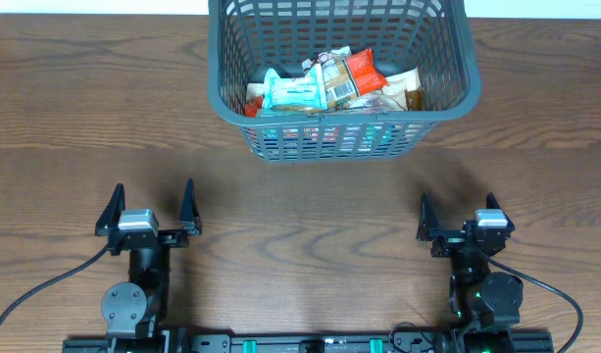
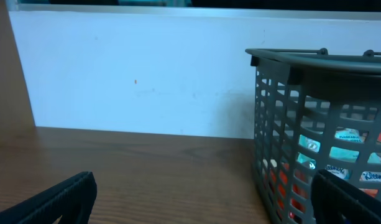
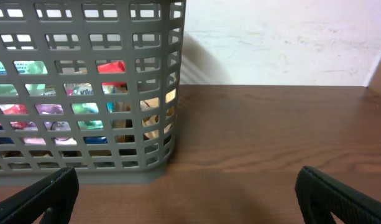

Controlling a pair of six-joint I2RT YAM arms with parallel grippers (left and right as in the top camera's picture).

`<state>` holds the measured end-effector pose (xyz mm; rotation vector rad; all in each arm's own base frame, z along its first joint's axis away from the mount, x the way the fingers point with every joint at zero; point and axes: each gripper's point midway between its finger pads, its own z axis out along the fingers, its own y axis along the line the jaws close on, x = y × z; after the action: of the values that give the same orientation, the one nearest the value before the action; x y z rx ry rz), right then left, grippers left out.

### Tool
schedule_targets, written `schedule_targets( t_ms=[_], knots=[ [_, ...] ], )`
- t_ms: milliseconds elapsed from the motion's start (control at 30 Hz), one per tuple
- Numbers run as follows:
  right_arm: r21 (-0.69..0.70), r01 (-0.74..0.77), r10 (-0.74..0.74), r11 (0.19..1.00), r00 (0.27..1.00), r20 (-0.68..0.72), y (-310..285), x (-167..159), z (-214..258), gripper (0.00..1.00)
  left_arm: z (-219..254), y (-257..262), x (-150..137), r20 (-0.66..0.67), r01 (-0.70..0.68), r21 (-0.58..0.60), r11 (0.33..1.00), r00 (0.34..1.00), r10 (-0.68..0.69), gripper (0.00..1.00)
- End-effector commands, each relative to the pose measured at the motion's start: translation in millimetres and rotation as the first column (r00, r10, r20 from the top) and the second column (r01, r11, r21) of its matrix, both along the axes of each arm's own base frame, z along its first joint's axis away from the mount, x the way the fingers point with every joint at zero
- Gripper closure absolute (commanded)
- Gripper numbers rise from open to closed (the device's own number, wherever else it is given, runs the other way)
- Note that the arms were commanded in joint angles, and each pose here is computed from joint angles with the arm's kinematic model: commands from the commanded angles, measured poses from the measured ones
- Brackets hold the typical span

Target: Pack container

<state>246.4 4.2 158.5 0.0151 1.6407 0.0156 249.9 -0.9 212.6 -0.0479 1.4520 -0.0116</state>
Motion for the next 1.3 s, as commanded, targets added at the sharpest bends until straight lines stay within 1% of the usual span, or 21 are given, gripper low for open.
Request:
schedule_targets(
  t_ms=[0,133,300,400,500,667,800,1267],
  knots=[
    [0.016,0.016,-0.016,1.000,1.000,0.000,-3,0,-1,0.01,1,4,-3,0.028,-0.027,0.004,1.000,0.999,0.027,0.01],
    [0.016,0.017,-0.017,1.000,1.000,0.000,-3,0,-1,0.01,-9,1,-4,-0.001,-0.011,0.010,1.000,1.000,0.011,0.01],
    [0.016,0.017,-0.017,1.000,1.000,0.000,-3,0,-1,0.01,-28,-5,-4,-0.079,0.021,0.014,1.000,0.997,-0.020,0.01],
    [0.016,0.016,-0.016,1.000,1.000,0.000,-3,0,-1,0.01,-51,-16,-4,-0.169,0.083,0.014,0.996,0.982,-0.080,0.02],
    [0.016,0.016,-0.016,1.000,1.000,0.000,-3,0,-1,0.01,-76,-29,-8,-0.268,0.165,0.001,0.986,0.950,-0.158,0.01],
    [0.016,0.016,-0.016,1.000,1.000,0.000,-3,0,-1,0.01,-74,-33,-8,-0.260,0.180,-0.024,0.983,0.949,-0.180,0.01],
    [0.016,0.016,-0.016,1.000,1.000,0.000,-3,0,-1,0.01,-74,-36,-9,-0.259,0.190,-0.075,0.979,0.944,-0.203,0.01],
    [0.016,0.016,-0.016,1.000,1.000,0.000,-3,0,-1,0.01,-74,-41,-10,-0.258,0.215,-0.082,0.973,0.939,-0.229,0.01]
  ],
)
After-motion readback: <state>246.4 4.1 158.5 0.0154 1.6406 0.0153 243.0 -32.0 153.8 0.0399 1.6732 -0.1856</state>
